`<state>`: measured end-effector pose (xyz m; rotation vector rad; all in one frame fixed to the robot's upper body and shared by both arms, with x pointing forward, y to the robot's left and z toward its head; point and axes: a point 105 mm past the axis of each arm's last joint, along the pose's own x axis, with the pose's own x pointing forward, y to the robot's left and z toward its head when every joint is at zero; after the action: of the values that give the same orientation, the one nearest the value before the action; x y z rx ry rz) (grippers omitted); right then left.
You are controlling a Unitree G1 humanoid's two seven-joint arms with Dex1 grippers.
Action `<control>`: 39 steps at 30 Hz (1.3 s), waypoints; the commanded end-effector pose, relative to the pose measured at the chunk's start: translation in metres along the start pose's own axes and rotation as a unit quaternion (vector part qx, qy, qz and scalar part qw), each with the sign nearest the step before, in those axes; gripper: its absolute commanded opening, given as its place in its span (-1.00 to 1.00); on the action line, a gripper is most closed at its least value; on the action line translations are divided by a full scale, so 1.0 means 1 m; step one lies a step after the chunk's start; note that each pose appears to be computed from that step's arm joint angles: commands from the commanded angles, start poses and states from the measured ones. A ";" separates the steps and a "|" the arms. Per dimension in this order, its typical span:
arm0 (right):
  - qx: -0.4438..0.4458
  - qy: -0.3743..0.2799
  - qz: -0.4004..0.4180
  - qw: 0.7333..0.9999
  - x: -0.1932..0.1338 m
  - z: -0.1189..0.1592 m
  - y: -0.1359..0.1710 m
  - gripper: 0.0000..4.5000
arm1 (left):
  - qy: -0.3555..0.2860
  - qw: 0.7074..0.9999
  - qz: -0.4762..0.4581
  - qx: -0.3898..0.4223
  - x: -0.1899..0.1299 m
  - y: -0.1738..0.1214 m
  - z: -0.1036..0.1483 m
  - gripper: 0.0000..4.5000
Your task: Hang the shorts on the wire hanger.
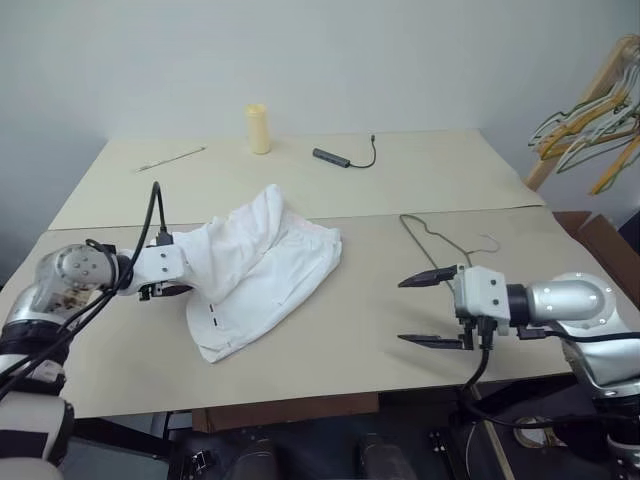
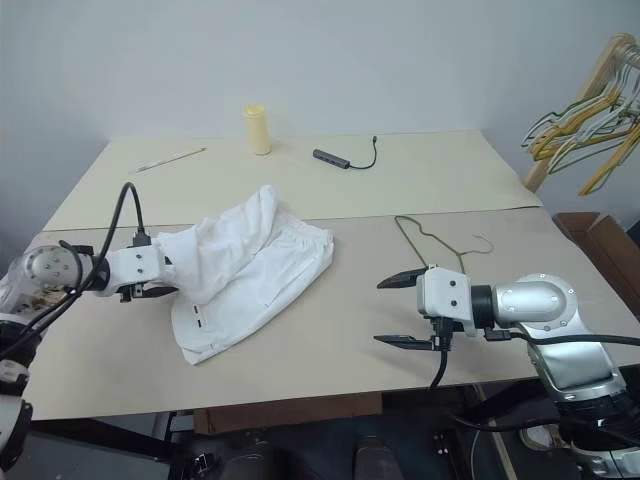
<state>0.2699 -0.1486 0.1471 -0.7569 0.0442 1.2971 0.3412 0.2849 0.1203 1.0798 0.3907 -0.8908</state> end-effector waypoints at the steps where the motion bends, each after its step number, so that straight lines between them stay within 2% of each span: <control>1: -0.075 0.040 -0.034 0.996 0.015 -0.016 -0.020 1.00 | -0.036 0.998 0.036 -0.020 -0.034 0.012 0.011 0.68; 3: -0.114 0.068 -0.054 0.990 0.027 -0.028 -0.037 1.00 | -0.043 0.998 0.044 -0.033 -0.046 0.008 0.011 0.98; 5: -0.126 0.073 -0.074 0.987 0.040 -0.032 -0.055 1.00 | -0.052 0.996 0.061 -0.048 -0.055 0.006 0.014 0.98; 8: -0.164 0.081 -0.088 0.979 0.058 -0.035 -0.075 1.00 | -0.108 0.988 0.050 -0.095 -0.071 -0.002 0.033 0.98; 11: -0.208 0.086 -0.096 0.970 0.075 -0.035 -0.087 1.00 | -0.147 0.981 0.020 -0.122 -0.078 -0.016 0.053 0.98; 16: -0.285 0.100 -0.093 0.949 0.117 -0.035 -0.093 1.00 | -0.194 0.970 -0.006 -0.146 -0.072 -0.043 0.085 0.98; 22: -0.338 0.109 -0.139 0.924 0.151 -0.024 -0.106 1.00 | -0.197 0.966 -0.035 -0.167 -0.057 -0.073 0.097 0.98; 25: -0.366 0.125 -0.133 0.912 0.159 -0.026 -0.105 1.00 | -0.194 0.965 -0.041 -0.173 -0.053 -0.084 0.097 0.98; 28: -0.378 0.145 -0.130 0.905 0.158 -0.034 -0.105 0.73 | -0.188 0.966 -0.037 -0.174 -0.049 -0.087 0.096 1.00; 32: -0.375 0.163 -0.135 0.902 0.155 -0.041 -0.108 0.12 | -0.180 0.968 -0.043 -0.171 -0.042 -0.094 0.097 1.00; 39: -0.335 0.152 -0.123 0.922 0.149 -0.044 -0.103 -0.98 | -0.141 0.978 -0.058 -0.141 -0.015 -0.106 0.097 1.00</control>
<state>0.4201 -0.0554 0.0843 -1.5427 -0.2199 0.9552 0.2323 0.1901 0.1102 0.6092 0.3427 -1.0545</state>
